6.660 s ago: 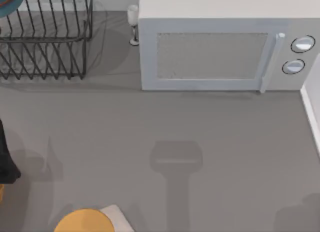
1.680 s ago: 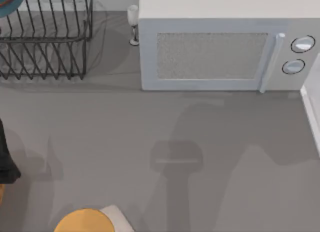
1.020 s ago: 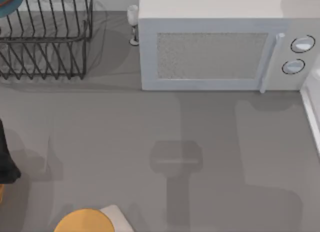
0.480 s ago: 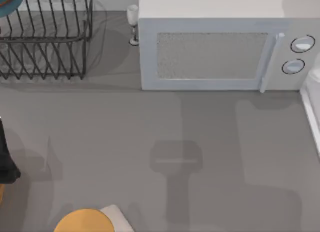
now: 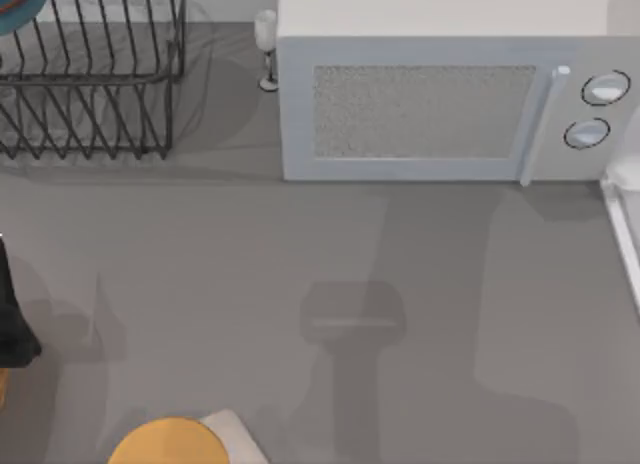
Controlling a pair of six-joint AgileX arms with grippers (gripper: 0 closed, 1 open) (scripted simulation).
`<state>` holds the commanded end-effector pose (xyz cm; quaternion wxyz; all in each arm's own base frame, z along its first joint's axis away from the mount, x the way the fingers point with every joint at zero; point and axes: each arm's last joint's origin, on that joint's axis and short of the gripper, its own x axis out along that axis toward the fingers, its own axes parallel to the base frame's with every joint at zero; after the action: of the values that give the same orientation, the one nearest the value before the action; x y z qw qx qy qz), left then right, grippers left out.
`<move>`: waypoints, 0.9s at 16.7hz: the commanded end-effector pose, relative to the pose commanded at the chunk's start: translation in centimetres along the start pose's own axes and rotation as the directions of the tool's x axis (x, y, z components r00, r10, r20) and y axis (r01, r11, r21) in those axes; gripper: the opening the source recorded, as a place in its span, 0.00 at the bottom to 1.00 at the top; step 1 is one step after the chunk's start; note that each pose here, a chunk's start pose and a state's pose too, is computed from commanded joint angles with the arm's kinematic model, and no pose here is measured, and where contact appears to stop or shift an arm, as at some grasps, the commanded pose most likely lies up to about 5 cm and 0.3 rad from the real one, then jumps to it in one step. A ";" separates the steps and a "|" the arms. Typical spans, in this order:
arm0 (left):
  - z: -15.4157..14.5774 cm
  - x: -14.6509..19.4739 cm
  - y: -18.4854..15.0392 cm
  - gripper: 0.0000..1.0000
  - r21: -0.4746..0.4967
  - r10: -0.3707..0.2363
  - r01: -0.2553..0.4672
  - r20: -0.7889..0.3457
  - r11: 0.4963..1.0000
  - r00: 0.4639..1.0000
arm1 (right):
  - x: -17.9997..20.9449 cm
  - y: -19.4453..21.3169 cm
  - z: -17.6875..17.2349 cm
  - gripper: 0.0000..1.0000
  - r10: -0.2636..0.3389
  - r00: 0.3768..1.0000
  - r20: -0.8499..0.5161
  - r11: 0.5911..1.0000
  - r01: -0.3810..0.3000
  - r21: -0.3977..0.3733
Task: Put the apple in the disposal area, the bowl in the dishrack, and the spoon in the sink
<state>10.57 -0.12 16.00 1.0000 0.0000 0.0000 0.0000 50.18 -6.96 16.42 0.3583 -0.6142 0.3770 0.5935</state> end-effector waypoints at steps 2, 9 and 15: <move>0.0 0.0 0.0 1.00 0.000 0.000 0.000 0.000 1.000 1.000 | 0.6 0.1 0.1 0.00 -0.004 1.000 -0.003 1.000 0.004 0.001; 0.0 0.0 0.0 1.00 0.000 0.000 0.000 0.000 1.000 1.000 | 0.7 0.2 0.2 0.15 -0.008 1.000 -0.006 1.000 0.008 0.002; 0.0 0.0 0.0 1.00 0.000 0.000 0.000 0.000 1.000 1.000 | 0.7 0.2 0.2 0.60 -0.008 1.000 -0.006 1.000 0.008 0.002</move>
<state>10.57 -0.12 16.00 1.0000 0.0000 0.0000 0.0000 49.97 -6.93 15.73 0.3603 -0.6172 0.3762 0.5897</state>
